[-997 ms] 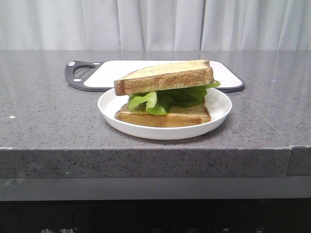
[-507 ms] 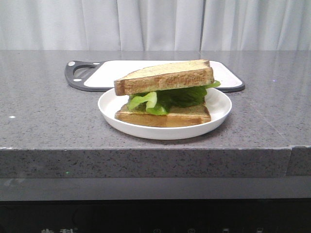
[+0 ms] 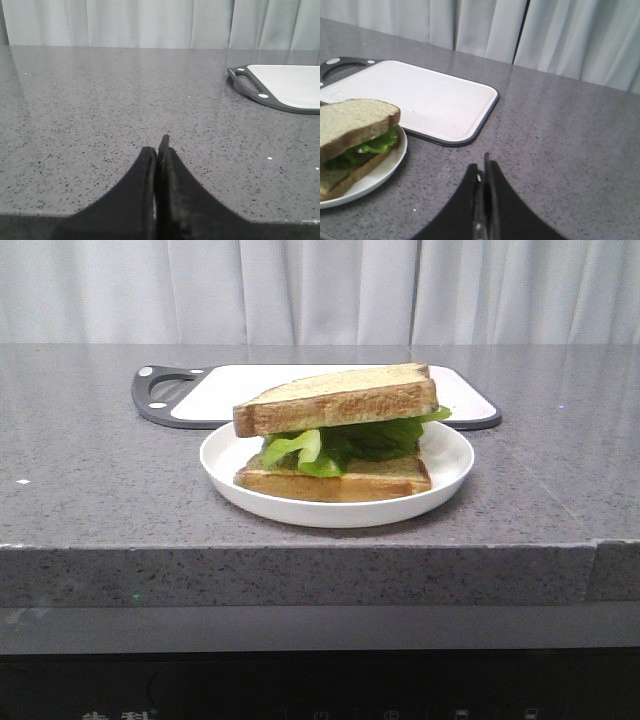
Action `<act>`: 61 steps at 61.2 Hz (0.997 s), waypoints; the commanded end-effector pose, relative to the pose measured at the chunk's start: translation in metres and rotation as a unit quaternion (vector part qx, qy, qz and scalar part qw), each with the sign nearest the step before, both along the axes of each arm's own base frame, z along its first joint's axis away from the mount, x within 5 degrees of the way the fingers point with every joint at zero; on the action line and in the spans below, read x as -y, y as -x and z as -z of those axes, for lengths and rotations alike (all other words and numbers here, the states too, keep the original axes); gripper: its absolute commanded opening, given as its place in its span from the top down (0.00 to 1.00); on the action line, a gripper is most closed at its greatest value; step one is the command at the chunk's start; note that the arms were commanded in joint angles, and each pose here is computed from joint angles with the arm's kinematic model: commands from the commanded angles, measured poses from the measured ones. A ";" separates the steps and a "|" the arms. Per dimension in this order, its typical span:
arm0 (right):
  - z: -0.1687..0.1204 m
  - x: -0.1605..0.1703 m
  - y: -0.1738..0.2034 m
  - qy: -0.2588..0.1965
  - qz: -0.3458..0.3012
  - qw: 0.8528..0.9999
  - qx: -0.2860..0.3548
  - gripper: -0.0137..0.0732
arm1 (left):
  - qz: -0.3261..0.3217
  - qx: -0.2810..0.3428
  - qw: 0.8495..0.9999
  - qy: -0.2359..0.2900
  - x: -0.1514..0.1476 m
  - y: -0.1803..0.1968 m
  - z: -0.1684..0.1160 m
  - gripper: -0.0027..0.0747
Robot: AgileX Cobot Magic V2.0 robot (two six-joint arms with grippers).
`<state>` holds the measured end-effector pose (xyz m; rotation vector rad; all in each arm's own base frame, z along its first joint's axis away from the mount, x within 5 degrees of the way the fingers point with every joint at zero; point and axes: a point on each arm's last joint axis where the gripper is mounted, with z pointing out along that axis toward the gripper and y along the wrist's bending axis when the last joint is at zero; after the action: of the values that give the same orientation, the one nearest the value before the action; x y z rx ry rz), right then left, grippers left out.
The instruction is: Left arm grabs bread, right arm adds lettuce
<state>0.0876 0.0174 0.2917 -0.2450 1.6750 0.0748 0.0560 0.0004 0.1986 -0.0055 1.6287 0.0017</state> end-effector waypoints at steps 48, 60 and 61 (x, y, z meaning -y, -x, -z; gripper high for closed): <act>0.091 0.016 0.033 -0.040 0.086 0.993 0.072 0.97 | 0.001 0.043 0.999 0.007 0.000 0.001 -0.005 0.99; 0.090 0.016 0.033 -0.044 0.086 0.993 0.072 0.97 | 0.001 0.043 0.999 0.007 0.000 0.001 -0.005 0.99; 0.090 0.016 0.033 -0.044 0.086 0.993 0.072 0.97 | 0.001 0.043 0.999 0.007 0.000 0.001 -0.005 0.99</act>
<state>0.0565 0.0030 0.1923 -0.0540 1.6368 0.0118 0.0560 0.0004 0.1986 -0.0055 1.6287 0.0017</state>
